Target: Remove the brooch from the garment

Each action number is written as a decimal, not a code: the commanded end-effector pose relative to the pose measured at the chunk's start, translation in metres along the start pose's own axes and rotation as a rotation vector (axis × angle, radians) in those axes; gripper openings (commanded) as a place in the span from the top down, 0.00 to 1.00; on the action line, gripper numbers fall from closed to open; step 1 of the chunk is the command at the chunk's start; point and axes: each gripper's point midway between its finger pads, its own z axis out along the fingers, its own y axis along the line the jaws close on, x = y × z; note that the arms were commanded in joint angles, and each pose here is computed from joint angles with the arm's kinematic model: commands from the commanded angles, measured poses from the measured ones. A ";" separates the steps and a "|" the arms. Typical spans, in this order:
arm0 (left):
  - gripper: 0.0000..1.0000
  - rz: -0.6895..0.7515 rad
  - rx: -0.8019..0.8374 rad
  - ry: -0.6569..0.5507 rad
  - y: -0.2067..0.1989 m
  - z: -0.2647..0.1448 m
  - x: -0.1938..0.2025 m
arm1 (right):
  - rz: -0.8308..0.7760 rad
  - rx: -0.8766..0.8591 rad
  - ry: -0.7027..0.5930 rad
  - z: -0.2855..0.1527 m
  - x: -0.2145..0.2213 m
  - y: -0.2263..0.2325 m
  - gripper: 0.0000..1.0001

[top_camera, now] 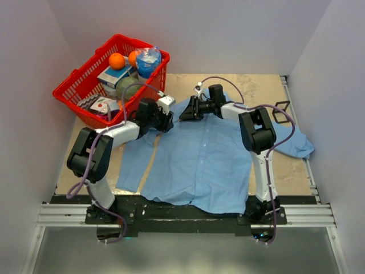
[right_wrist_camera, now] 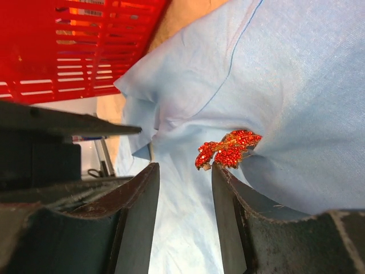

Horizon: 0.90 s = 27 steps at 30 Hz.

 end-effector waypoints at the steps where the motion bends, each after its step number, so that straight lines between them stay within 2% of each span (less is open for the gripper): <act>1: 0.51 0.222 -0.023 -0.232 -0.001 0.001 -0.048 | -0.013 -0.049 -0.035 0.003 -0.015 0.014 0.54; 9: 0.52 0.267 -0.052 -0.291 0.011 0.026 -0.065 | -0.016 -0.041 -0.040 0.002 -0.016 0.014 0.53; 13: 0.52 0.281 0.008 -0.287 0.004 0.038 -0.063 | -0.014 -0.027 -0.040 0.001 -0.016 0.012 0.52; 22: 0.50 0.214 0.090 -0.275 -0.008 0.050 -0.045 | -0.012 -0.021 -0.046 -0.001 -0.016 0.014 0.50; 27: 0.55 0.197 0.079 -0.272 -0.001 0.068 -0.047 | -0.009 -0.013 -0.033 -0.001 -0.013 0.012 0.49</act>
